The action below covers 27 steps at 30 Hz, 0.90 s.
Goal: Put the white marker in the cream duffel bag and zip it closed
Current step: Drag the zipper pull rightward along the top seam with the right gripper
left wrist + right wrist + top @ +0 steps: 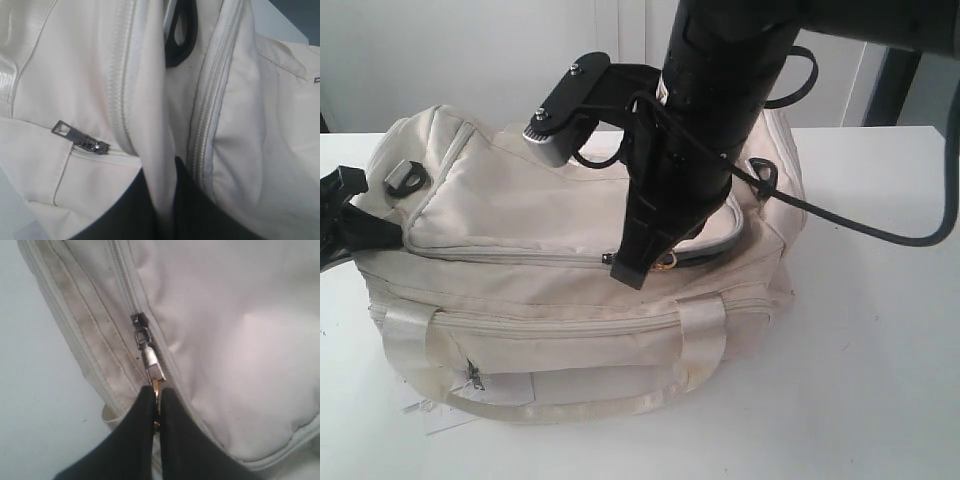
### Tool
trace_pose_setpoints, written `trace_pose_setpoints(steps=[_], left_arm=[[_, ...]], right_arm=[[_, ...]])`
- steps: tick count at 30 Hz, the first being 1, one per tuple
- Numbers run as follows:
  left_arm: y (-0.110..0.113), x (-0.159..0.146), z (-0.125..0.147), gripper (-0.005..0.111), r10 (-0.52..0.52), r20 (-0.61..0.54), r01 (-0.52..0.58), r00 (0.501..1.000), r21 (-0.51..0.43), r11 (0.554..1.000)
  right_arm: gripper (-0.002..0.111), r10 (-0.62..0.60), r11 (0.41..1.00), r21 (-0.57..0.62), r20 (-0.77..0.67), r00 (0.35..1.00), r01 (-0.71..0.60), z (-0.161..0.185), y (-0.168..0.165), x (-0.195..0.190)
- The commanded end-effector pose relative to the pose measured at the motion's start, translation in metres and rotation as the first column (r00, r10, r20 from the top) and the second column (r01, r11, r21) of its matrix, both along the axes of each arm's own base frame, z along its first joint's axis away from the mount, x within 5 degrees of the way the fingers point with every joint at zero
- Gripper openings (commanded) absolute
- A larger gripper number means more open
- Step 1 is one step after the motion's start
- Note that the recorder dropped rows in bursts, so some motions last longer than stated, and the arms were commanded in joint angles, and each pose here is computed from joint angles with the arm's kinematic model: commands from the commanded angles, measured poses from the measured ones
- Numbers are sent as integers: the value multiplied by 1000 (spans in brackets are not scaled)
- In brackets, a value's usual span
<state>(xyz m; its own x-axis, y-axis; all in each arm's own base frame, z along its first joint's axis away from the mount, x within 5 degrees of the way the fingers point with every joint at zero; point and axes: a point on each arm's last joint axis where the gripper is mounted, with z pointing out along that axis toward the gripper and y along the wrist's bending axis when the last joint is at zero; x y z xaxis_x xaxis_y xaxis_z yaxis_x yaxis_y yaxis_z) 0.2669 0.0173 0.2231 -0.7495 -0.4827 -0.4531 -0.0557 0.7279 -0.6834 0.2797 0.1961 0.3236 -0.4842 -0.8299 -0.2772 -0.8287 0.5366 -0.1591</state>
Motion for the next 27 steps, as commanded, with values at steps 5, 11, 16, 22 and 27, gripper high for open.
trace_pose_setpoints(steps=[5,11,16,22,27], left_arm=[[0,-1,2,0,15,12,-15,1000,-5,1000],[0,-1,2,0,16,12,-16,1000,-4,1000],[0,-1,2,0,16,12,-16,1000,-4,1000],[0,-1,2,0,14,11,-14,1000,-1,1000],[0,-1,2,0,14,11,-14,1000,-1,1000]], right_arm=[[0,-38,997,-64,-22,999,36,-7,-19,0],[0,-37,998,-60,-8,999,37,-2,-22,-4],[0,-45,996,-75,10,999,46,0,-27,-2],[0,-77,995,-67,26,997,79,5,-38,0],[0,-96,994,-53,38,995,98,11,-45,-1]])
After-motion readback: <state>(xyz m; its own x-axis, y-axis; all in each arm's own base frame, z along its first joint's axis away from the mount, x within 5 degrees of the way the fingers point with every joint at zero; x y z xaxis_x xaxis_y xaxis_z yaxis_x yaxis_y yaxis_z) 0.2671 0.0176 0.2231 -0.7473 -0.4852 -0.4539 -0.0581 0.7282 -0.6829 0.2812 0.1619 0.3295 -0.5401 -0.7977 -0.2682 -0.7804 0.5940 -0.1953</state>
